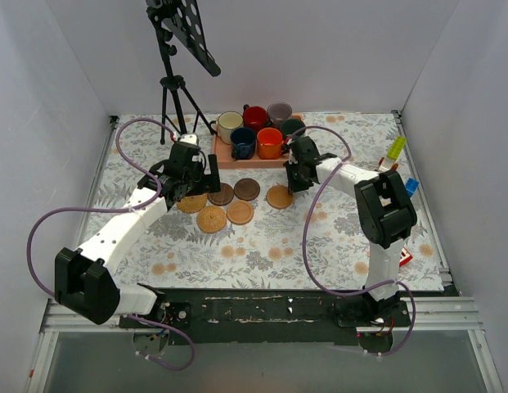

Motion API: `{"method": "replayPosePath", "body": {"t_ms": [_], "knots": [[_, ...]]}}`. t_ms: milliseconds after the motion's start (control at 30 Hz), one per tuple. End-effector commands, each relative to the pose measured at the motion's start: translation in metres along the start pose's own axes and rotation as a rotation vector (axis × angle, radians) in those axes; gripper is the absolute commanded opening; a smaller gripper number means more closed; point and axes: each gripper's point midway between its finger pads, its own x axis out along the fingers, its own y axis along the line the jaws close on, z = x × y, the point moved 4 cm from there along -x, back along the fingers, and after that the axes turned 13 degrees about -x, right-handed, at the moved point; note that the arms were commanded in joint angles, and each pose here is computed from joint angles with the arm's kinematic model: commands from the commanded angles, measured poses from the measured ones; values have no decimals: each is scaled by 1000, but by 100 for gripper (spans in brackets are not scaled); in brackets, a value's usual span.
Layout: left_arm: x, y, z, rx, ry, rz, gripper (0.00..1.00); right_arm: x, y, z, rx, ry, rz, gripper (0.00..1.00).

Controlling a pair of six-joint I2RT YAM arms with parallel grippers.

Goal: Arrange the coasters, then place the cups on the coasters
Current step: Move the coaster to the center of the board.

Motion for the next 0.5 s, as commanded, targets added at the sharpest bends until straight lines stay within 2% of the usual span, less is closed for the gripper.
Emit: {"method": "replayPosePath", "body": {"t_ms": [0,467], "knots": [[-13,-4,5,-7,-35,-41,98,2,23,-49,-13,171,48,15],[-14,-3,4,-9,-36,-42,98,0,43,-51,-54,179,67,14]]}}
